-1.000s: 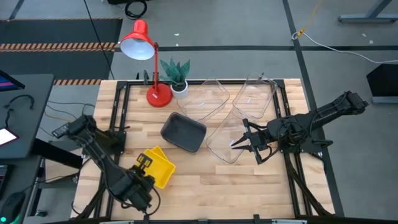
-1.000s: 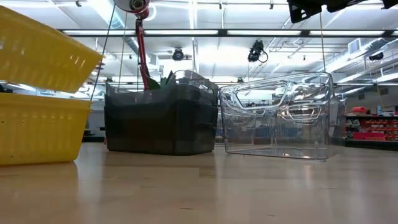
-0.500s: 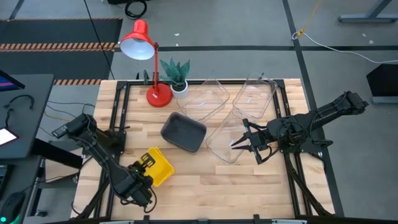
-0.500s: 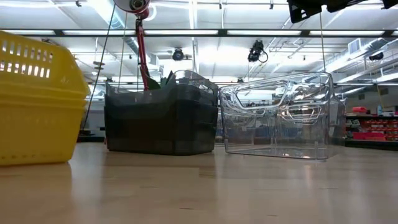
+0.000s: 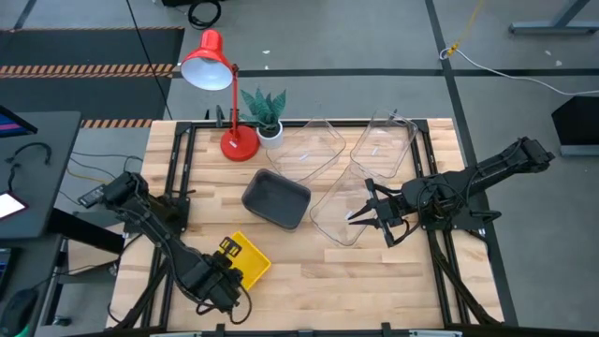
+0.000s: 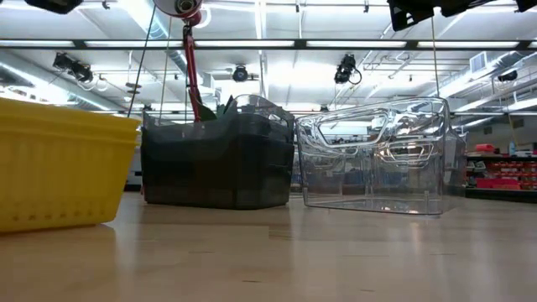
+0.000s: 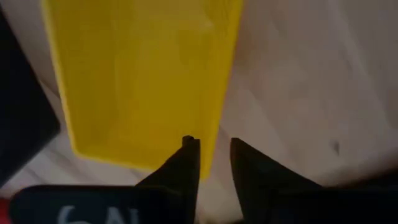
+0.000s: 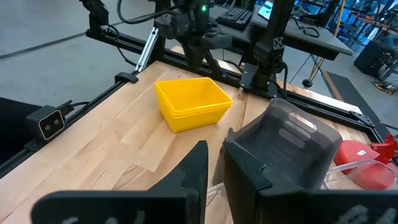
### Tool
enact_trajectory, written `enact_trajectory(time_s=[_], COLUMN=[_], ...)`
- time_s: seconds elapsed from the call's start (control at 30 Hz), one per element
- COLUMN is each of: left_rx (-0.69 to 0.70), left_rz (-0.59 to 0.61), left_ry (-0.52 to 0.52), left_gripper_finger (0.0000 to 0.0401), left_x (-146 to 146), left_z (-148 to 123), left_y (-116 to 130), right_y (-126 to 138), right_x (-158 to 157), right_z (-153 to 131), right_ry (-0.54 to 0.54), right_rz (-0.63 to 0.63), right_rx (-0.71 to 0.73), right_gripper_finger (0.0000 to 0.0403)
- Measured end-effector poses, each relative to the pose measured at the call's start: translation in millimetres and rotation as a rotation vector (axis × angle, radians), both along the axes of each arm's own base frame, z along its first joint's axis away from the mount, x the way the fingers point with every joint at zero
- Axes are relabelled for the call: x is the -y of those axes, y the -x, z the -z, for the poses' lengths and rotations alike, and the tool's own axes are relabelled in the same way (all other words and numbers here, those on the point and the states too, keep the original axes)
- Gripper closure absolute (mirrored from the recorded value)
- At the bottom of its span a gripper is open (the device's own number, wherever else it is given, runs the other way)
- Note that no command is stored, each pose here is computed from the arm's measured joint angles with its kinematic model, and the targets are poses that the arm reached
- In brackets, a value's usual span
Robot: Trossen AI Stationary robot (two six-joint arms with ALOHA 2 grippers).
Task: Stack baskets by color
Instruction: Stack the bottom transparent bin on the right transparent bin
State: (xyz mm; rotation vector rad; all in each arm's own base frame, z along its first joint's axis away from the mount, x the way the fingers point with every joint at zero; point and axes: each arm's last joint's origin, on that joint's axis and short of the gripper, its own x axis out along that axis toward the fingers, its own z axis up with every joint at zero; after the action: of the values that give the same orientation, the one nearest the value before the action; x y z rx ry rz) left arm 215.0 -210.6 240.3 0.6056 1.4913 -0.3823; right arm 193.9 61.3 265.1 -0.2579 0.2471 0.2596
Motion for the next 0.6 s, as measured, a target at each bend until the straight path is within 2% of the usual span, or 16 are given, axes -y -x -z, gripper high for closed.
enact_trajectory(time_s=[0.13, 0.27, 0.4, 0.53, 0.6], left_rx=[0.011, 0.15, 0.321, 0.41, 0.457], left_rz=[-0.071, -0.177, -0.254, -0.355, -0.445], left_ry=[-0.003, -0.022, -0.068, -0.079, -0.07], left_gripper_finger=[0.0271, 0.0251, 0.025, 0.0258, 0.0258], left_x=[-4, -8, -11, -16, -20], left_z=[-4, -14, -19, -20, -21], left_y=[-4, -14, -25, -33, -39], right_y=[0, 0, 0, 0, 0], right_x=[0, 0, 0, 0, 0], right_z=[0, 0, 1, 0, 1], right_ry=[0.001, 0.001, 0.002, 0.002, -0.017], right_rz=[0.0, 0.0, 0.0, 0.0, 0.006], right_rx=[-0.001, -0.002, -0.005, -0.005, -0.011], right_gripper_finger=[0.0351, 0.0351, 0.0351, 0.0351, 0.0351])
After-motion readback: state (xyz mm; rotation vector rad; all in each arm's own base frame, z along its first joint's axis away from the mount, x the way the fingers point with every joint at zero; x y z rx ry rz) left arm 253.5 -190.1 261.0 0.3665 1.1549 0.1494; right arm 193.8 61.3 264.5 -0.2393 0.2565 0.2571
